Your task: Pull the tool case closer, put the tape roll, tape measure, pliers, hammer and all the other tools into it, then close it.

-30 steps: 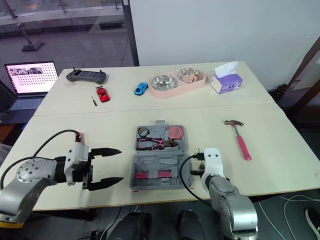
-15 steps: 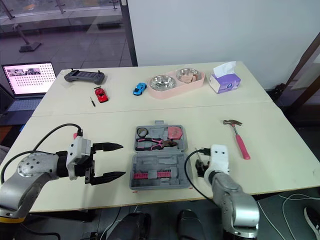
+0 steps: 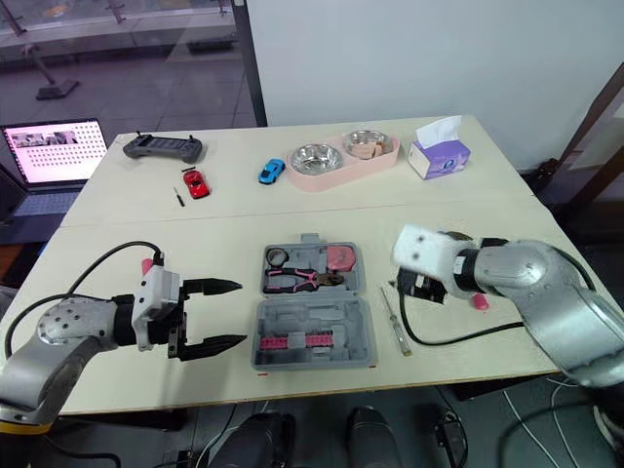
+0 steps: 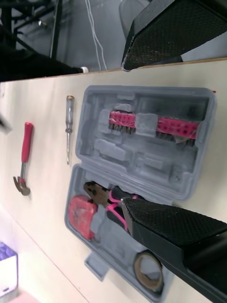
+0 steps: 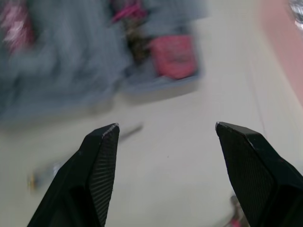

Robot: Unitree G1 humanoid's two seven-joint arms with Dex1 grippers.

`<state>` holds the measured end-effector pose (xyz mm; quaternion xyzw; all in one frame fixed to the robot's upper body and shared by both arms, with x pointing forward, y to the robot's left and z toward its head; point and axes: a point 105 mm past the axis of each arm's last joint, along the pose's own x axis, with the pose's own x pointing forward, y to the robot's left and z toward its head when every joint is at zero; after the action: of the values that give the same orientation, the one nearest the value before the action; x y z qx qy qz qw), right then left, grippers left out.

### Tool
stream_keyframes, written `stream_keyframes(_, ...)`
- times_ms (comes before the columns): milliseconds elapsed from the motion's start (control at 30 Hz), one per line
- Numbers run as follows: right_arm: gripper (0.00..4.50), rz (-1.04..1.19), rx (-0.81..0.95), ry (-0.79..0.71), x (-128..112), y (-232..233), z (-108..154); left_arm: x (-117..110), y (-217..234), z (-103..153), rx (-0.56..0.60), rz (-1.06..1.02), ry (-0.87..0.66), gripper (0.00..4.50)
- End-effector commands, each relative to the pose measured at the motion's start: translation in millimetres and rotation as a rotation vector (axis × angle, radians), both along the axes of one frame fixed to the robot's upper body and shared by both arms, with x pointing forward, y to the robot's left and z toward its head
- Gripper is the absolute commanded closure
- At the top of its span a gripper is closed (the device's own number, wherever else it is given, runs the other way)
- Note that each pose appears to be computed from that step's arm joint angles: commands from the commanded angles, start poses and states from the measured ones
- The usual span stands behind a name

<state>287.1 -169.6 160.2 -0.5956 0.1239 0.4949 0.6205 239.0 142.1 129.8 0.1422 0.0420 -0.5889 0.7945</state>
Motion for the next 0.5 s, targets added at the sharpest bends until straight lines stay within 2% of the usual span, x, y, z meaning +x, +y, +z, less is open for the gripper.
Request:
stream_keyframes(33,1.09,0.415,-0.302,-0.059,-3.3,3.9,-14.7,1.6,-3.3,6.7,-0.001,-0.02,-0.035,0.0)
stream_keyframes(133,1.09,0.674,-0.435,-0.052,-8.5,7.0,-35.9,1.2,-4.7,5.1,-0.007,-0.019,-0.036,0.0)
stream_keyframes(233,1.09,0.837,-0.501,-0.047,-12.1,11.3,-53.3,0.1,-4.6,3.4,-0.012,-0.013,-0.035,0.0)
stream_keyframes(333,1.09,0.914,-0.548,-0.03,-10.4,12.7,-69.0,-1.8,-3.1,2.2,-0.017,-0.003,-0.034,0.0)
stream_keyframes(500,1.09,0.935,-0.621,-0.017,-0.4,9.2,-79.3,-4.4,0.5,0.6,-0.023,0.013,-0.029,0.0)
